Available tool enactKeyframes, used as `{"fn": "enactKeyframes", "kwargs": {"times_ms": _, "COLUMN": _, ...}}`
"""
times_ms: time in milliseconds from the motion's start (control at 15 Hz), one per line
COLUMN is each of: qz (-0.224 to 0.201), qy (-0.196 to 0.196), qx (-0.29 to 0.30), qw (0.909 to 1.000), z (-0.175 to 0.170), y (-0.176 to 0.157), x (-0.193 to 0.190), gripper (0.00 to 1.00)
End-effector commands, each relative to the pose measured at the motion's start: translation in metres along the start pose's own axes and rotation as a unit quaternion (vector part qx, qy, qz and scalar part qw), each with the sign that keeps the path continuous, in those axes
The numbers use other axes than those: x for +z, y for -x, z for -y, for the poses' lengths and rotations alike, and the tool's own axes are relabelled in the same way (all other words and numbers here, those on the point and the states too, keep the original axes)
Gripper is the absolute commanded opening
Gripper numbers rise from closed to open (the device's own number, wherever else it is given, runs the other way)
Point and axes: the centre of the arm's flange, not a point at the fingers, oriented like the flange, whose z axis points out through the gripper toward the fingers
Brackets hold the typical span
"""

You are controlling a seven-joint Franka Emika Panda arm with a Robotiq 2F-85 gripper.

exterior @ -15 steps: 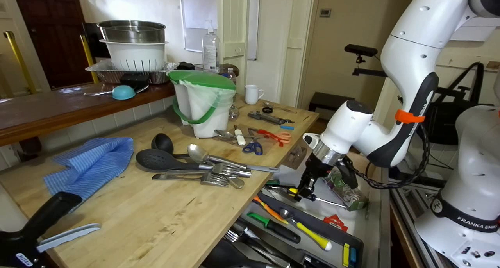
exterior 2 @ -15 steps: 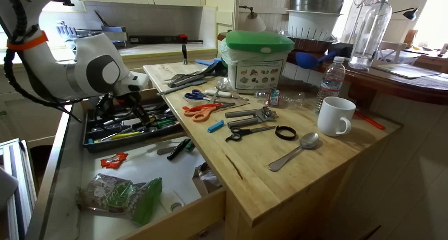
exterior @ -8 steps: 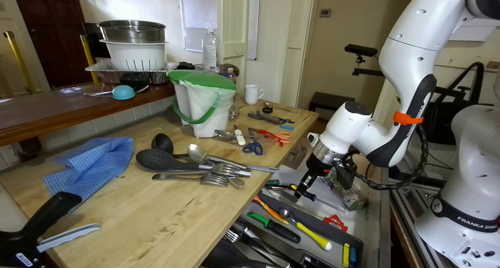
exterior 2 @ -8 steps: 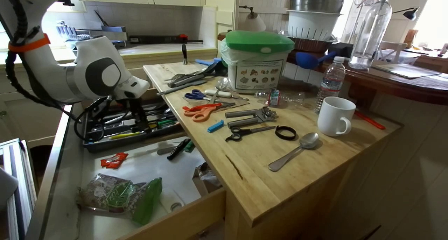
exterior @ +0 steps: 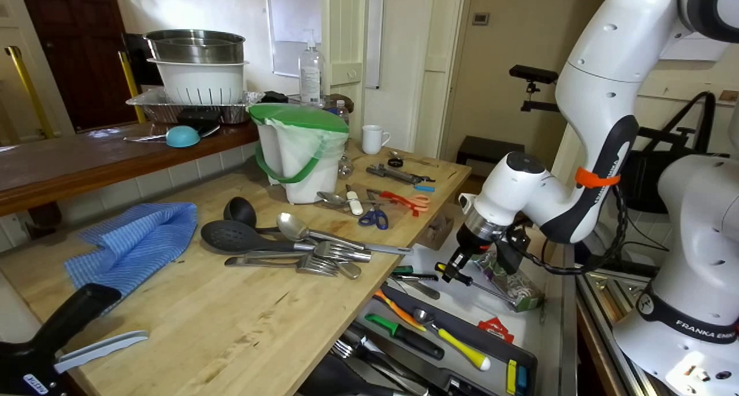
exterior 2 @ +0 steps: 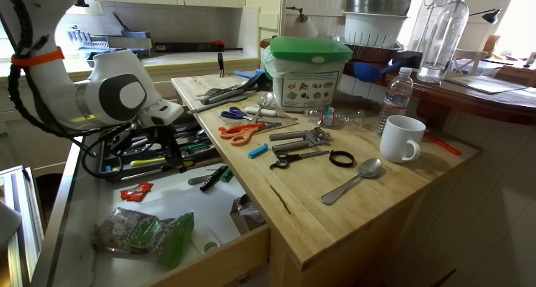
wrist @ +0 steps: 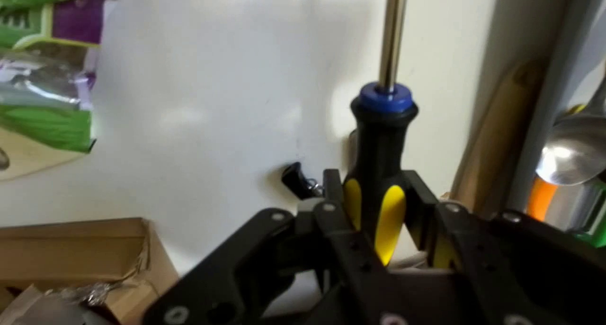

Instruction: Pick up the screw driver and place it in the drawer to the right of the cutlery holder

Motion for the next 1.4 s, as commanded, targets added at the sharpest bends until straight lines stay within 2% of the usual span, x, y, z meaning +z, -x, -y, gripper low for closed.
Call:
{"fn": "enactKeyframes", "kwargs": {"times_ms": 0, "qz": -0.04, "qy": 0.03, "qx": -0.034, "qw": 0.9982, "z": -0.006, "y": 0.025, "x": 0.025, "gripper": 0.09}}
{"fn": "enactKeyframes", "kwargs": {"times_ms": 133, "qz": -0.049, "qy": 0.03, "qx": -0.052, "qw": 0.997, "z": -0.005, "y": 0.011, "x": 0.029, "gripper": 0.09}}
{"fn": "enactKeyframes", "kwargs": {"times_ms": 400, "qz": -0.061, "qy": 0.023, "qx": -0.078, "qw": 0.9949, "z": 0.006, "y": 0.015, "x": 0.042, "gripper": 0.09}}
{"fn": "enactKeyframes", "kwargs": {"times_ms": 667, "qz": -0.079, "qy": 0.008, "qx": -0.058, "qw": 0.9951, "z": 0.013, "y": 0.022, "x": 0.053, "gripper": 0.09}}
{"fn": "enactKeyframes", "kwargs": {"times_ms": 733, "qz": -0.082, "qy": 0.002, "qx": -0.059, "qw": 0.9949, "z": 0.013, "y": 0.02, "x": 0.058, "gripper": 0.45}}
{"fn": "enactKeyframes", "kwargs": {"times_ms": 800, "qz": -0.083, "qy": -0.004, "qx": -0.061, "qw": 0.9947, "z": 0.015, "y": 0.021, "x": 0.06, "gripper": 0.61}}
{"fn": "enactKeyframes", "kwargs": {"times_ms": 1133, "qz": -0.095, "qy": -0.002, "qx": -0.066, "qw": 0.9933, "z": 0.022, "y": 0.024, "x": 0.062, "gripper": 0.96}}
{"fn": "enactKeyframes", "kwargs": {"times_ms": 1200, "qz": -0.099, "qy": 0.0, "qx": -0.07, "qw": 0.9926, "z": 0.026, "y": 0.028, "x": 0.057, "gripper": 1.0}}
{"fn": "enactKeyframes", "kwargs": {"times_ms": 1333, "qz": -0.105, "qy": 0.008, "qx": -0.076, "qw": 0.9916, "z": 0.035, "y": 0.039, "x": 0.042, "gripper": 1.0}}
